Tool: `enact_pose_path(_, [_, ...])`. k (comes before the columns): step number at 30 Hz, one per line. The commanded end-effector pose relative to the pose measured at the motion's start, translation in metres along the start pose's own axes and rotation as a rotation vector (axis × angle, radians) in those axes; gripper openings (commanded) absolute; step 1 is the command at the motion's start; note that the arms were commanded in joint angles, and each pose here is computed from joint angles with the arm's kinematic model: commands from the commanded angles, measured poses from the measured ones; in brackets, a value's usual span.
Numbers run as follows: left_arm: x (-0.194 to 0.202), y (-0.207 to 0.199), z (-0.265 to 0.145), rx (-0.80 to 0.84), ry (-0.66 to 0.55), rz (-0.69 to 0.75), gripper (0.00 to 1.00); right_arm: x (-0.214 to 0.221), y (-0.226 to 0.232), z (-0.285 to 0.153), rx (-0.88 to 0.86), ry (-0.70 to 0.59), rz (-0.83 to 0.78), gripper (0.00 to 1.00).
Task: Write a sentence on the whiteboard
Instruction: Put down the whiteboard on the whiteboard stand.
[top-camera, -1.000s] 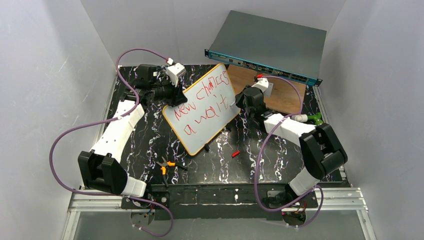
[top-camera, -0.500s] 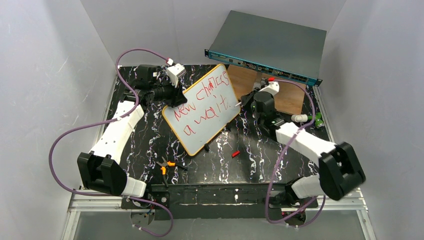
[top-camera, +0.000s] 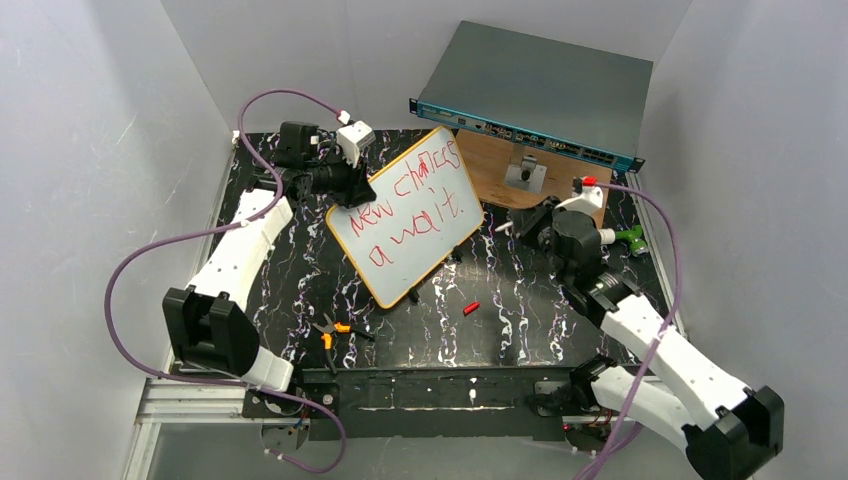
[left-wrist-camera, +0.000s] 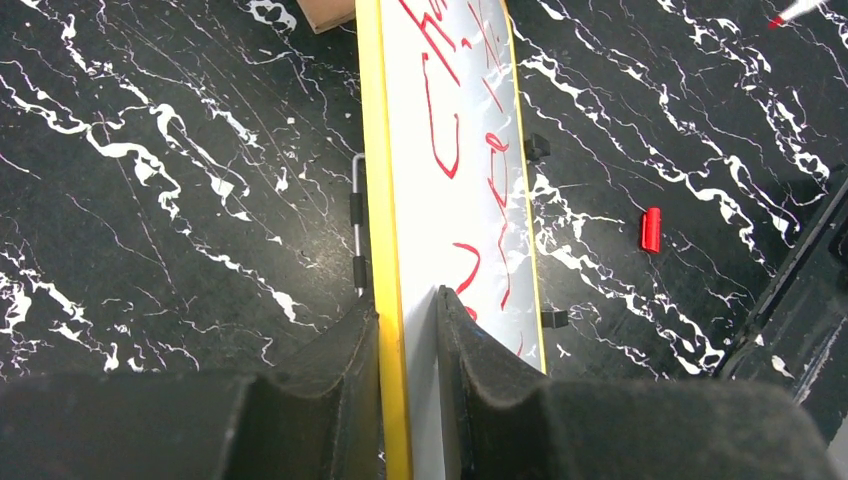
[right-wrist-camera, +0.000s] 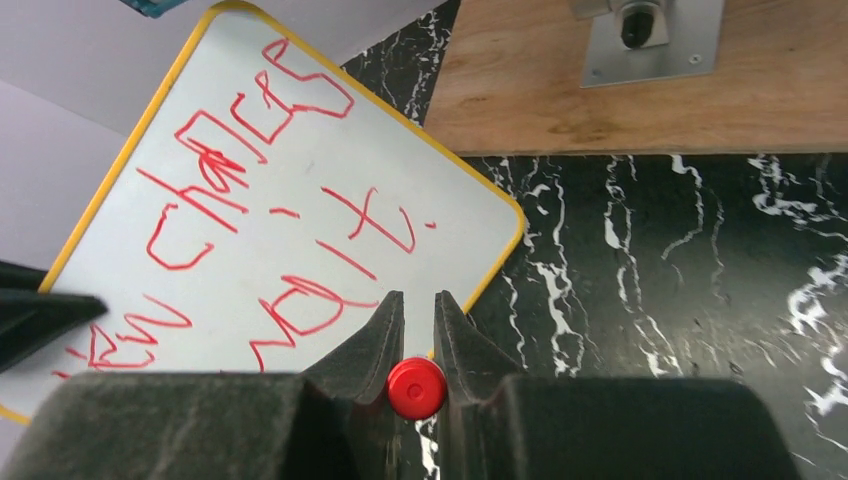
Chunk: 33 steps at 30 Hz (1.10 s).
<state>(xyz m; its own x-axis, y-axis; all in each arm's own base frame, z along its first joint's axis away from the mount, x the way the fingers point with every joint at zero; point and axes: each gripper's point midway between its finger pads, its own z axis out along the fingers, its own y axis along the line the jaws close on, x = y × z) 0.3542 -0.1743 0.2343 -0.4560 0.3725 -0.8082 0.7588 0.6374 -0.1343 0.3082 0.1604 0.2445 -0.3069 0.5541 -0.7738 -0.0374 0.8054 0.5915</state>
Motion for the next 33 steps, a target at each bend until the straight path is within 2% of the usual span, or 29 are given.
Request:
enact_pose_path(1, [0.037,0.013,0.012,-0.021,0.147,0.060,0.00,0.007,-0.021,-0.026,0.043,0.033,-0.039,0.01])
enact_pose_path(10, [0.083,0.023,0.027,0.008,0.279,0.130,0.00,0.011,-0.042,-0.060,0.066,0.050,-0.024,0.01])
enact_pose_path(22, [0.138,0.050,0.017,-0.056,0.484,0.177,0.00,0.011,-0.049,-0.073,0.071,0.061,-0.059,0.01])
enact_pose_path(29, [0.149,0.055,0.019,-0.087,0.492,0.153,0.00,0.014,-0.049,-0.071,0.070,0.074,-0.063,0.01])
enact_pose_path(33, [0.155,0.060,0.020,-0.114,0.504,0.154,0.08,0.013,-0.047,-0.069,0.067,0.075,-0.065,0.01])
